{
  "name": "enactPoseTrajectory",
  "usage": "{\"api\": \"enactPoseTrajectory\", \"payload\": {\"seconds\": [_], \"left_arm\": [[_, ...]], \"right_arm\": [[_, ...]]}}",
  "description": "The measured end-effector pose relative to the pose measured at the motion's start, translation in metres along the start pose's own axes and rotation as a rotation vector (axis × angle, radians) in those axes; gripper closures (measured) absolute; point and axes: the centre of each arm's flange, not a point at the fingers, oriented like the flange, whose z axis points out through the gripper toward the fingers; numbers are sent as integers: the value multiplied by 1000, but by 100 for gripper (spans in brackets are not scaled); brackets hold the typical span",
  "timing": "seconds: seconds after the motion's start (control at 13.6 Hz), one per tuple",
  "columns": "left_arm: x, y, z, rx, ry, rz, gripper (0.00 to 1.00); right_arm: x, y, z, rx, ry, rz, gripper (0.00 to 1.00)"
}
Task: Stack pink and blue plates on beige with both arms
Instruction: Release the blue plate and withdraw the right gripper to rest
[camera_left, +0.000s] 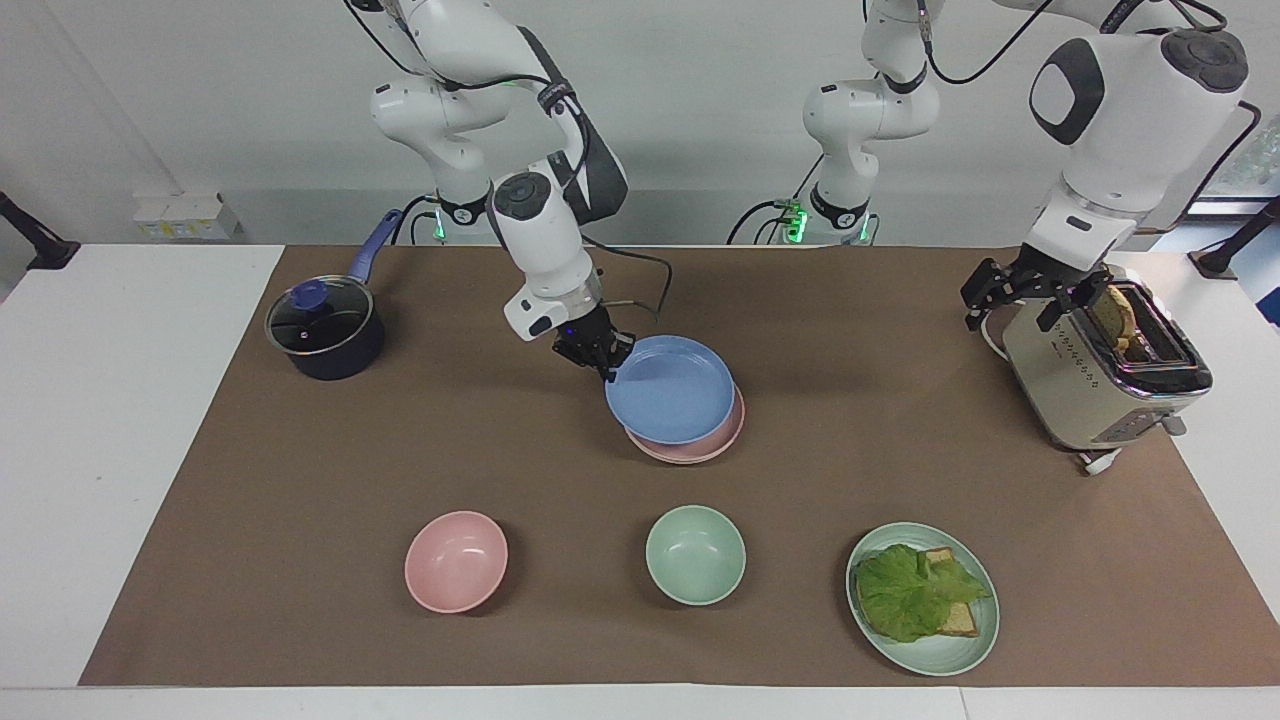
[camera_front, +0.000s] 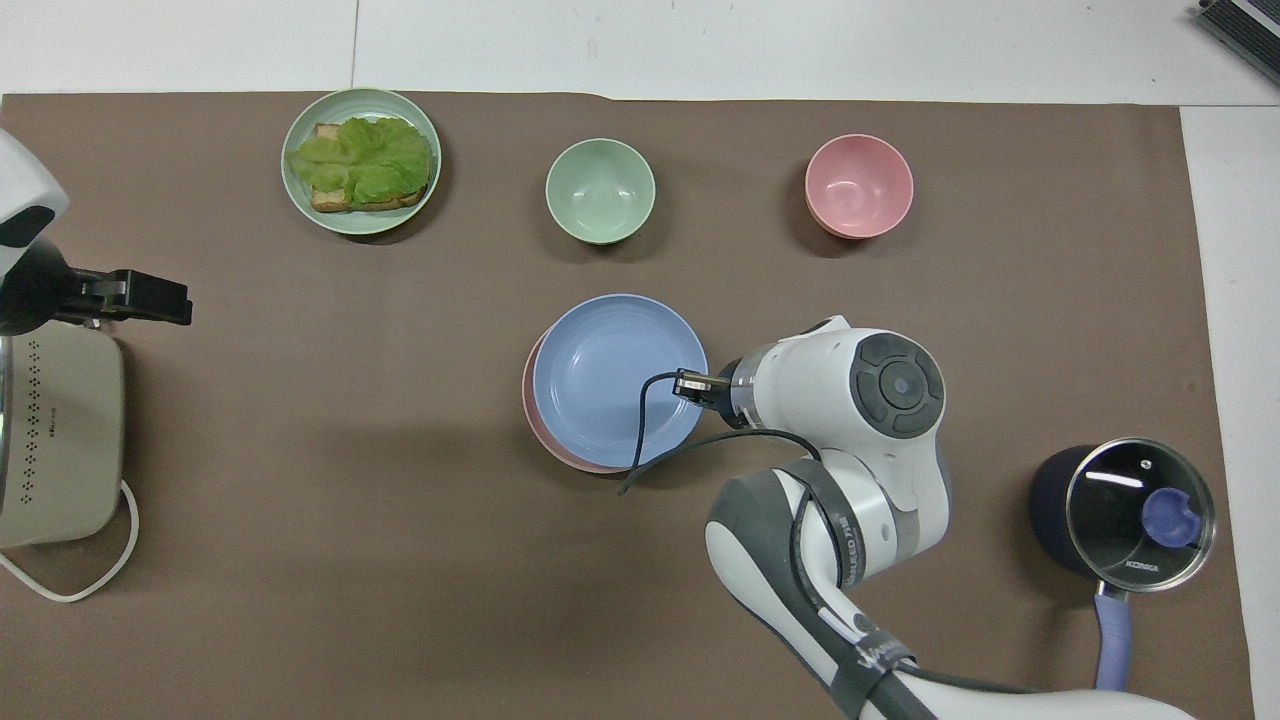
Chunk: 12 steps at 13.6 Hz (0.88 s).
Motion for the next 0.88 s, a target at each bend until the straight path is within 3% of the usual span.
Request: {"api": "enactPoseTrajectory", "payload": {"seconds": [0.66, 0.81, 0.88], "left_arm": [[0, 0, 0, 0, 0, 0, 0], [0, 0, 0, 0, 0, 0, 0], [0, 0, 0, 0, 0, 0, 0]], "right_arm": [[0, -6, 30, -9, -24, -8, 96], [1, -6, 30, -8, -23, -7, 93], [1, -7, 29, -8, -22, -7, 87]]}}
